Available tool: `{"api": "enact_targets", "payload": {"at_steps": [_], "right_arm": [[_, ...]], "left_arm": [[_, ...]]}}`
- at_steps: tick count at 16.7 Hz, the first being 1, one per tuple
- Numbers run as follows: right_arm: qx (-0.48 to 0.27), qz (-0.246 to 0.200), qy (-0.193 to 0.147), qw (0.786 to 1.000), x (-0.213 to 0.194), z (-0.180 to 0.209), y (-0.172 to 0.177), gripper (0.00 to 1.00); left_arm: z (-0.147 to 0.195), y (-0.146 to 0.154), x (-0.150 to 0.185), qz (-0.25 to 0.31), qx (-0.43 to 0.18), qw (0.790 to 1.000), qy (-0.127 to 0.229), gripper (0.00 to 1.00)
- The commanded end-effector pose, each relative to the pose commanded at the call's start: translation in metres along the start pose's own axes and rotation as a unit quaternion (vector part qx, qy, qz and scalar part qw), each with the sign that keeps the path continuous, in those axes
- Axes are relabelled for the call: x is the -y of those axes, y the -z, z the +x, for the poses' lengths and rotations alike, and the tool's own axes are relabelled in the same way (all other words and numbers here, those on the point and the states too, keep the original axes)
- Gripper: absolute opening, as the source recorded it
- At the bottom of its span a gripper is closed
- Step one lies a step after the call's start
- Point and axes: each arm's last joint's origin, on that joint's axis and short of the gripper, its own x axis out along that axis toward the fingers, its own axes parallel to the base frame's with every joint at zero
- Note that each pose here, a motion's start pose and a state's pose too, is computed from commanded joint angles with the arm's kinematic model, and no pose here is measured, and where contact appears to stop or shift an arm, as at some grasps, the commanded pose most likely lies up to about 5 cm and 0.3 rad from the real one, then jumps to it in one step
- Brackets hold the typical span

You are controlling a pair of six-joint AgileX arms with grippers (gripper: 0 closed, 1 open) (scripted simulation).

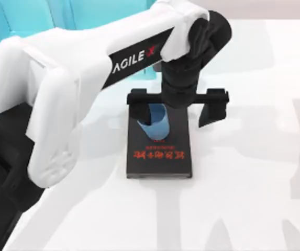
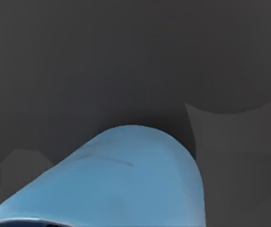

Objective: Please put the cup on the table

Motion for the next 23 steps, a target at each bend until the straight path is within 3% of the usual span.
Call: {"api": "enact_targets", "payload": {"at_steps": [12,23], "right_arm": [[0.000,0.000,0.000,1.000,0.0000,0.0000,0.0000,1.00],[0.000,0.000,0.000,1.000,0.0000,0.0000,0.0000,1.00]], "left_arm": [[0.0000,0.0000,0.0000,0.000,0.000,1.000,0.000,0.02],[-0.0045,0.0003,0.0011,0.001,0.000,1.000,0.000,0.00]]}}
